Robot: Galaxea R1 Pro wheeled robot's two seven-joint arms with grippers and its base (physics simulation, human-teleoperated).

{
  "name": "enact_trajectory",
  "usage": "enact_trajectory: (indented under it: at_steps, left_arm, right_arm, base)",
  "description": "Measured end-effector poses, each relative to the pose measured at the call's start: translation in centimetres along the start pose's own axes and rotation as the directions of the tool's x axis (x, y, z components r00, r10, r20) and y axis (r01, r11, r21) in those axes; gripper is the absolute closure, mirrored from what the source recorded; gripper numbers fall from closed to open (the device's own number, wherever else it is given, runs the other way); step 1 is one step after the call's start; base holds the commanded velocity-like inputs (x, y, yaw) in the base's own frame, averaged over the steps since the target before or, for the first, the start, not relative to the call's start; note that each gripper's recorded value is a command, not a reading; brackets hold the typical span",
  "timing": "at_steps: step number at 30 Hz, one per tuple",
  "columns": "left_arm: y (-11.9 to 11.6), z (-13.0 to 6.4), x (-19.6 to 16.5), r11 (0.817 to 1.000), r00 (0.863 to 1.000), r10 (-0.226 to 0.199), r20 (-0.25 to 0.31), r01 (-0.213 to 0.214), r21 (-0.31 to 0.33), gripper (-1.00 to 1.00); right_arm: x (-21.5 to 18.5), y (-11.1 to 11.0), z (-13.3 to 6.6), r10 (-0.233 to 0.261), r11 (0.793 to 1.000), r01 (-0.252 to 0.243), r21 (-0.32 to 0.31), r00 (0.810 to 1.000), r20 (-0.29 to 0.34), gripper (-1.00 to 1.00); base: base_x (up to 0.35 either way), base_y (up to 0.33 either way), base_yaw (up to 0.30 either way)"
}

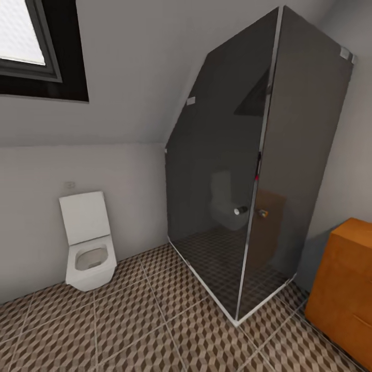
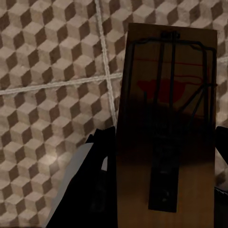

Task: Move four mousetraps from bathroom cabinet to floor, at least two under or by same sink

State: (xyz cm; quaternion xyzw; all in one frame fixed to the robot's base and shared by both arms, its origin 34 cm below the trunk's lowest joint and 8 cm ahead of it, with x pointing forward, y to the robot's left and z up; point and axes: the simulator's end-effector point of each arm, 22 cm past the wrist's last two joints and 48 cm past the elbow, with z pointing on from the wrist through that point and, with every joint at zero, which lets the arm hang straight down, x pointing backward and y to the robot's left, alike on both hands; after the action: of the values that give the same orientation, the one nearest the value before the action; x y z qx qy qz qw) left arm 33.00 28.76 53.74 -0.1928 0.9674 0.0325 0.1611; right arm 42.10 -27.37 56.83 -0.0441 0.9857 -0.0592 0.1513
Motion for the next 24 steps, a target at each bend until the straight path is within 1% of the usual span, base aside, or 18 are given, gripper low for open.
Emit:
enact_trajectory:
  at_steps: [7, 24]
  left_arm:
    - [0.07, 0.01, -0.04, 1.0, 1.0, 0.001, 0.001, -0.001, -0.001, 1.0]
    - [-0.14, -0.01, 0.03, 1.0, 1.0, 0.002, 0.0, -0.002, 0.002, 1.0]
  right_arm:
    - [-0.22, 0.28, -0.02, -0.003, 1.0, 0.003, -0.004, 1.0, 0.01, 1.0]
    - [-0.28, 0.05, -0.01, -0.002, 1.0, 0.002, 0.0, 1.0, 0.013, 1.0]
  base:
    - [0.0, 0.0, 0.3]
    - [0.002, 0.0, 0.3]
